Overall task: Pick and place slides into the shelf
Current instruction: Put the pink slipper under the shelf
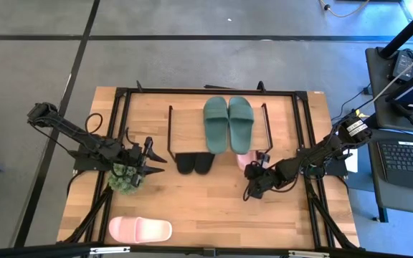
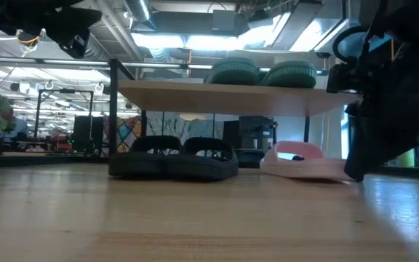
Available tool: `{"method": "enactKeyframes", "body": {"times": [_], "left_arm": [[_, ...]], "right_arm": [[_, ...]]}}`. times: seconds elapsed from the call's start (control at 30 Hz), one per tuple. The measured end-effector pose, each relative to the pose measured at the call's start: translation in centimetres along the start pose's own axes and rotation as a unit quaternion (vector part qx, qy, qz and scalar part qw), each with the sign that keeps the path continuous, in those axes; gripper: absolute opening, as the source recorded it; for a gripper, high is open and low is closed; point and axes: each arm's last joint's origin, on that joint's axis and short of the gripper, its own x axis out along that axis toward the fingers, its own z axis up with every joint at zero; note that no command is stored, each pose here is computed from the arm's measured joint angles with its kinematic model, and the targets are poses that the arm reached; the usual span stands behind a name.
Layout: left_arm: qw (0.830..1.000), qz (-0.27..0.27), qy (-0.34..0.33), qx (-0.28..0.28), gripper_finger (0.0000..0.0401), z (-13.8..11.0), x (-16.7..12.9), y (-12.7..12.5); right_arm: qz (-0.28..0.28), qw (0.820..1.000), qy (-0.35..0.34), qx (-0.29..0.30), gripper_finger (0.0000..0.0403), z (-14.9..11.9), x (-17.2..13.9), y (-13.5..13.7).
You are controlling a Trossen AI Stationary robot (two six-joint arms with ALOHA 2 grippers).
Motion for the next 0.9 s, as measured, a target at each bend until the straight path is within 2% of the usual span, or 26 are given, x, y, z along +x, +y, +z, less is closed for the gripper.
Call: {"method": "enactKeyframes", "body": {"times": [0.23,0.47,0.6,0.8,0.9], "left_arm": [[1.000,0.000,0.000,0.000,0.0143,0.0,0.0,0.0],[1.000,0.000,0.000,0.000,0.0143,0.0,0.0,0.0],[1.000,-0.001,0.000,0.000,0.0143,0.0,0.0,0.0],[1.000,-0.027,0.004,0.002,0.0143,0.0,0.0,-0.2],[0.998,-0.066,-0.002,0.012,0.0143,0.1,-0.1,-0.6]], "right_arm": [[-0.027,0.999,0.018,0.012,0.0089,-0.5,0.0,-0.4],[-0.025,0.999,0.016,0.013,0.0089,-0.5,0.0,-0.4],[-0.008,1.000,0.000,0.004,0.0089,0.2,-1.0,0.3],[0.043,0.996,-0.056,-0.048,0.0089,2.1,-4.3,1.9],[0.051,0.989,-0.088,-0.109,0.0089,2.2,-6.0,2.1]]}}
